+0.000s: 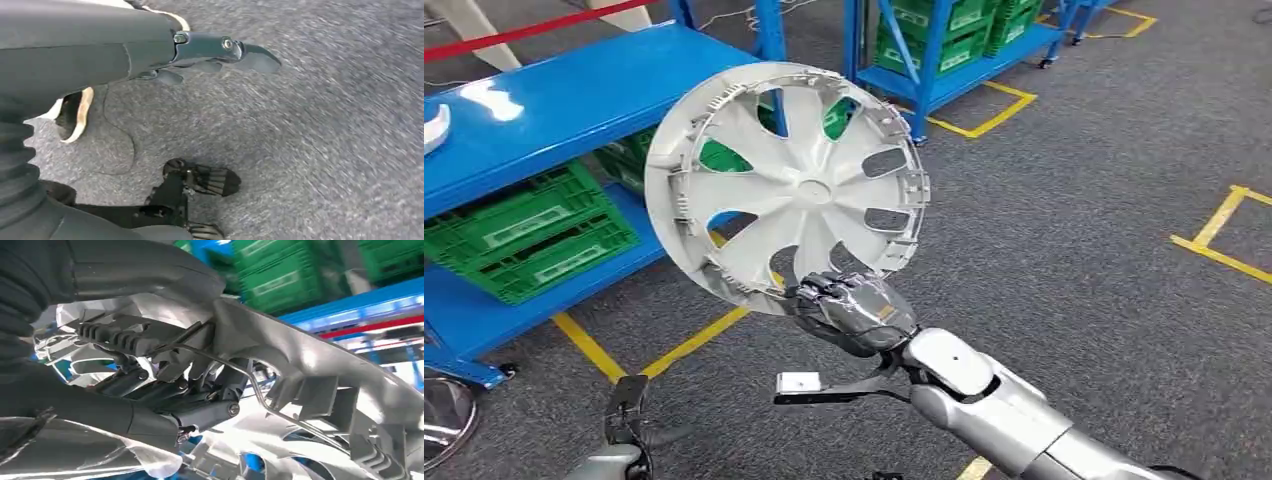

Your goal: Take the parts from the cabinet and place them on the table.

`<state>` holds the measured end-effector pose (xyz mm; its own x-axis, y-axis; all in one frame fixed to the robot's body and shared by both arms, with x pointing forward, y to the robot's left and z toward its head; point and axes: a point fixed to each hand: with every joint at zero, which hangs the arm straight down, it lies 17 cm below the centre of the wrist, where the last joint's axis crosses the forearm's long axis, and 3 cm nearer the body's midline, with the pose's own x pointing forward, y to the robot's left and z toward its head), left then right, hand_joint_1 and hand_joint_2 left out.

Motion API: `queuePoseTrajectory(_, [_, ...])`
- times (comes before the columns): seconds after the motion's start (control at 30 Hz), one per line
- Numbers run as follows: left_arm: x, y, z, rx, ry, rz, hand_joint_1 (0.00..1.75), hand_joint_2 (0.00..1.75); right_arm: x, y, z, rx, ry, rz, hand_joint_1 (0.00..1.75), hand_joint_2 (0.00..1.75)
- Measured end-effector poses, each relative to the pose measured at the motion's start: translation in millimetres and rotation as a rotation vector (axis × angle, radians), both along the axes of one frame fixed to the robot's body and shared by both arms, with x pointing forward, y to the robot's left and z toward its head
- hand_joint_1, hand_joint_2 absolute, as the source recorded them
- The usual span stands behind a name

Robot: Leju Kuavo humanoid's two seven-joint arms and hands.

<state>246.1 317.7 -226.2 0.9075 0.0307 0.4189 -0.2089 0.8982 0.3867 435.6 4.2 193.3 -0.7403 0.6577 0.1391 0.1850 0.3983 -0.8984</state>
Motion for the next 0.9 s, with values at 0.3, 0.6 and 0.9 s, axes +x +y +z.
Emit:
queuePoseTrajectory(0.3, [40.5, -41.3, 18.8, -0.046, -0.08, -0.01, 0.0, 1.75, 38.8, -36.2, 29.3, -0.012, -0.092, -0.107, 1.75, 1.75])
queuePoseTrajectory(0.6, [-133.4, -49.7, -37.3, -0.073, 0.031, -0.175, 0.0, 1.75, 7.2, -198.7, -29.2, -0.033, -0.067, -0.396, 1.75, 1.75])
queuePoseTrajectory(0.9, [-127.2, -67.6, -36.1, -0.095, 0.033, -0.215, 0.0, 1.75, -0.4, -236.4, -17.4, -0.077, -0.101, -0.478, 1.75, 1.75])
